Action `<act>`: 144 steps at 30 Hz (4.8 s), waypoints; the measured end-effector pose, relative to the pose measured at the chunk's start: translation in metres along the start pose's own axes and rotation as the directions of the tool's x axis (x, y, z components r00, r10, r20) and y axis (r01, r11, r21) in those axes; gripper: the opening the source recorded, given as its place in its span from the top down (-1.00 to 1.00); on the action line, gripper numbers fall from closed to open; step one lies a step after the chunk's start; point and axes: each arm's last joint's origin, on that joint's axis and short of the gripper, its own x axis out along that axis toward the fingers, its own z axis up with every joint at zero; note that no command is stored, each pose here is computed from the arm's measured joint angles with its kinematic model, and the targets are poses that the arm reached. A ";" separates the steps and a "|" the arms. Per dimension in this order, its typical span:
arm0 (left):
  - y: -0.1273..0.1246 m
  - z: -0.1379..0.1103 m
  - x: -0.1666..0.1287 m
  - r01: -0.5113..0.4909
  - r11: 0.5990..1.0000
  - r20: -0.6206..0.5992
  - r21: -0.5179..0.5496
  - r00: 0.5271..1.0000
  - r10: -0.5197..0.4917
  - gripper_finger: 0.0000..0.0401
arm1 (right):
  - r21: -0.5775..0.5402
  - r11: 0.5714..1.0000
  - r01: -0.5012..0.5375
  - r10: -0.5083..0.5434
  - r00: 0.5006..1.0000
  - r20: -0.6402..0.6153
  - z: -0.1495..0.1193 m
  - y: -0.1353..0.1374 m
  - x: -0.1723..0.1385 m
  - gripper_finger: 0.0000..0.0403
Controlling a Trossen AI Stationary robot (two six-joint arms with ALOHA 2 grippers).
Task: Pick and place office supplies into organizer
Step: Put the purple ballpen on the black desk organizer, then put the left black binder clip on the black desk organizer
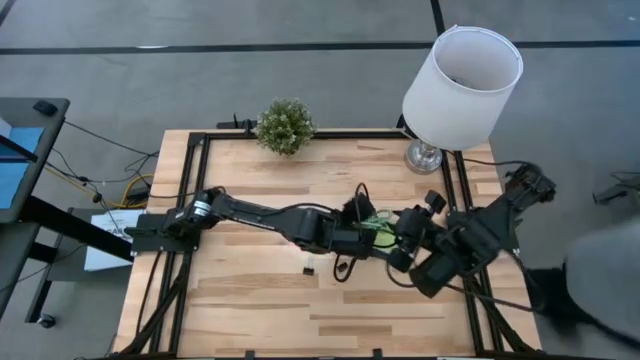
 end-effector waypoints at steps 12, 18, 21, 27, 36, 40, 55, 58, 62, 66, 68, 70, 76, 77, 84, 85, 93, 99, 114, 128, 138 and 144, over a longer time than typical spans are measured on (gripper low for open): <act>-0.022 -0.059 -0.041 0.229 0.630 -0.059 -0.742 0.914 -0.402 0.27 | 0.071 0.986 -0.148 0.143 0.987 0.074 -0.013 -0.009 -0.042 0.36; -0.060 -0.103 -0.060 0.155 0.550 -0.141 -0.820 0.878 -0.458 0.27 | 0.076 0.987 -0.143 0.136 0.987 0.084 -0.012 -0.009 -0.042 0.36; -0.086 -0.122 -0.066 0.079 0.316 -0.083 -0.945 0.879 -0.470 0.27 | 0.083 0.988 -0.129 0.122 0.989 0.082 -0.010 -0.011 -0.038 0.36; -0.138 -0.095 -0.065 0.113 -0.429 0.273 -0.896 0.903 -0.333 0.27 | 0.087 0.994 -0.073 0.067 0.995 0.070 0.000 -0.016 -0.025 0.36; -0.175 -0.013 -0.039 0.301 -0.646 0.499 -0.702 0.855 -0.144 0.27 | 0.103 0.995 0.007 -0.012 0.999 0.050 0.019 -0.026 0.000 0.36; -0.193 0.005 -0.016 0.214 -0.685 0.508 -0.697 0.821 -0.260 0.27 | 0.112 0.994 -0.003 -0.005 0.998 0.066 0.026 -0.026 0.006 0.36; -0.212 -0.001 0.001 -0.004 -0.661 0.411 -0.750 0.781 -0.471 0.27 | 0.079 0.997 -0.014 0.007 0.997 0.080 0.031 -0.025 0.009 0.36; -0.213 -0.003 0.001 0.002 -0.639 0.400 -0.769 0.781 -0.479 0.27 | 0.076 0.997 -0.012 0.006 0.997 0.079 0.031 -0.025 0.009 0.36; -0.209 0.003 0.000 0.087 -0.648 0.454 -0.757 0.784 -0.424 0.27 | 0.075 0.997 -0.012 0.006 0.997 0.079 0.031 -0.025 0.009 0.36; -0.207 0.004 0.000 0.105 -0.644 0.454 -0.758 0.794 -0.404 0.27 | 0.074 0.997 -0.011 0.006 0.997 0.079 0.031 -0.025 0.009 0.36; -0.207 0.004 0.001 0.119 -0.630 0.455 -0.767 0.794 -0.403 0.27 | 0.074 0.997 -0.011 0.005 0.997 0.078 0.031 -0.025 0.009 0.36; -0.206 0.004 0.002 0.127 -0.623 0.457 -0.771 0.792 -0.404 0.25 | 0.074 0.997 -0.011 0.005 0.997 0.078 0.031 -0.025 0.009 0.36; -0.206 0.004 0.002 0.128 -0.624 0.456 -0.771 0.795 -0.400 0.11 | 0.074 0.997 -0.011 0.005 0.997 0.078 0.031 -0.025 0.009 0.36; -0.206 0.004 0.002 0.126 -0.628 0.456 -0.768 0.795 -0.399 0.07 | 0.074 0.997 -0.011 0.005 0.997 0.078 0.031 -0.025 0.009 0.36; -0.206 0.003 0.002 0.103 -0.642 0.443 -0.759 0.805 -0.394 -0.14 | 0.074 0.997 -0.012 0.006 0.997 0.078 0.031 -0.025 0.009 0.36; -0.206 0.003 0.002 0.100 -0.640 0.435 -0.762 0.811 -0.392 -0.16 | 0.074 0.997 -0.012 0.006 0.997 0.078 0.031 -0.025 0.009 0.36; -0.202 -0.002 0.009 0.082 -0.649 0.403 -0.756 0.840 -0.364 -0.20 | 0.060 0.998 -0.024 0.020 0.998 0.066 0.031 -0.024 0.009 0.36; -0.200 -0.003 0.011 0.097 -0.637 0.422 -0.765 0.823 -0.380 -0.20 | 0.060 0.998 -0.025 0.021 0.998 0.067 0.031 -0.024 0.009 0.36; -0.207 0.004 0.021 0.094 -0.647 0.441 -0.757 0.803 -0.400 -0.08 | 0.060 0.998 -0.025 0.021 0.997 0.068 0.030 -0.023 0.011 0.36; -0.215 0.002 0.024 0.007 -0.642 0.414 -0.767 0.770 -0.486 -0.07 | 0.068 0.997 -0.041 0.036 0.996 0.078 0.024 -0.011 0.021 0.36; -0.211 0.000 0.018 0.037 -0.504 0.384 -0.863 0.698 -0.605 -0.05 | 0.025 0.984 -0.176 0.163 0.951 0.263 0.069 -0.023 -0.016 0.36; -0.202 -0.007 0.021 0.015 -0.463 0.355 -0.886 0.664 -0.658 0.09 | -0.062 0.980 -0.190 0.199 0.916 0.349 0.085 -0.026 -0.028 0.36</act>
